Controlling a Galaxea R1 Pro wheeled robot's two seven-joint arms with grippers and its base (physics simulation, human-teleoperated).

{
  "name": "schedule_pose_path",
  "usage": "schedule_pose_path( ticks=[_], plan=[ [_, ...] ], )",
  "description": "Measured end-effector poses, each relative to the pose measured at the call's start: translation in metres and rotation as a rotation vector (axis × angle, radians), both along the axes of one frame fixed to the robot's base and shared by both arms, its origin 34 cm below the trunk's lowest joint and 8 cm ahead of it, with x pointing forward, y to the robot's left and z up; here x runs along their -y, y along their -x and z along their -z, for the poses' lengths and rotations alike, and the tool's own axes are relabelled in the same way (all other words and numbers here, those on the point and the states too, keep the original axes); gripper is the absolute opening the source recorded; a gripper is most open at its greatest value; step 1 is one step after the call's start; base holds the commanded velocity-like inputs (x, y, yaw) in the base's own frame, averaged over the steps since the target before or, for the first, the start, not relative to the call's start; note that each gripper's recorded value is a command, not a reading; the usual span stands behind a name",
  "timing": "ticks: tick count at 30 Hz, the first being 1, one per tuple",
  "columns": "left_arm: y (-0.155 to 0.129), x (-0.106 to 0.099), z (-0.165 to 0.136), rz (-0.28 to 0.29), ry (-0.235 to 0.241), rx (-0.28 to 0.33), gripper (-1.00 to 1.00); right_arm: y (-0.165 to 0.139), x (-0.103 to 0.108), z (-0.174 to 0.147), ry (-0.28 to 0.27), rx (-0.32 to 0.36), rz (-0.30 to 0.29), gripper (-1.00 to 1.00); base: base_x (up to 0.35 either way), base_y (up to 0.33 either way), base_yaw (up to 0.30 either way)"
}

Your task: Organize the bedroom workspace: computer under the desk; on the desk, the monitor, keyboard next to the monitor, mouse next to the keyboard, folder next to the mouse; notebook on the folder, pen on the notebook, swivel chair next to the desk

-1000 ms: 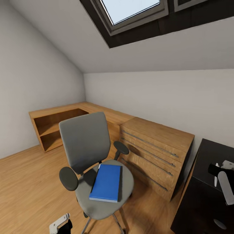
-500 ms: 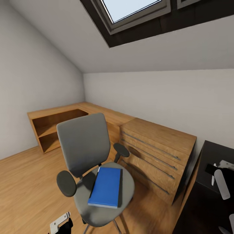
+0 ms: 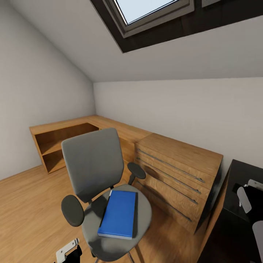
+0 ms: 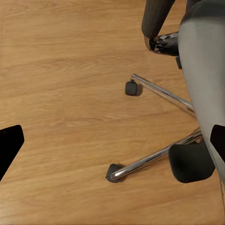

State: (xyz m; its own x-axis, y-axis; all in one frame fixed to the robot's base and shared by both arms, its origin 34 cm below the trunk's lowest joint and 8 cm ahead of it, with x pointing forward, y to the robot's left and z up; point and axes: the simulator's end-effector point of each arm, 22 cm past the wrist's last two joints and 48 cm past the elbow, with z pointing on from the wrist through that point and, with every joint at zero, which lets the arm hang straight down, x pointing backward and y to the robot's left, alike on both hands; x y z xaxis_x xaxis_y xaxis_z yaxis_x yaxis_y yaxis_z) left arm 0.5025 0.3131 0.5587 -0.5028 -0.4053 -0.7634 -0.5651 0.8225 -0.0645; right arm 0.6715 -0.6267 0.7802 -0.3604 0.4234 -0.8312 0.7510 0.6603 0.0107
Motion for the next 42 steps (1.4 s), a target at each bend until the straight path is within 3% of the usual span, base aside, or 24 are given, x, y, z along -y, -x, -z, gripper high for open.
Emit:
schedule_pose_path(
  ticks=[16, 29, 31, 32, 33, 39, 42],
  plan=[
    [0.000, 0.001, 0.000, 0.002, 0.001, 0.000, 1.00, -0.001, 0.003, -0.001, 0.014, -0.006, 0.002, -1.00, -0.030, -0.021, 0.000],
    [0.000, 0.001, 0.000, 0.003, 0.001, 0.001, 1.00, -0.003, -0.001, 0.000, 0.007, -0.003, -0.006, -1.00, -0.086, -0.263, 0.000],
    [0.000, 0.001, 0.000, 0.003, 0.001, 0.001, 1.00, -0.006, -0.005, 0.000, -0.001, 0.008, -0.024, -1.00, -0.002, -0.071, 0.000],
    [0.000, 0.001, 0.000, 0.002, 0.001, 0.000, 1.00, -0.021, -0.019, -0.001, -0.035, 0.047, -0.098, -1.00, 0.000, -0.019, 0.000],
    [0.000, 0.001, 0.000, 0.003, 0.001, 0.000, 1.00, -0.024, -0.022, -0.002, -0.042, 0.056, -0.118, -1.00, 0.000, -0.015, 0.000],
    [0.000, 0.001, 0.000, 0.003, 0.001, 0.000, 1.00, -0.031, -0.028, -0.004, -0.047, 0.082, -0.148, -1.00, 0.000, -0.004, 0.000],
    [0.000, 0.001, 0.000, 0.003, 0.001, 0.000, 1.00, -0.036, -0.041, -0.001, -0.056, 0.086, -0.166, -1.00, 0.000, 0.000, 0.000]
  ],
)
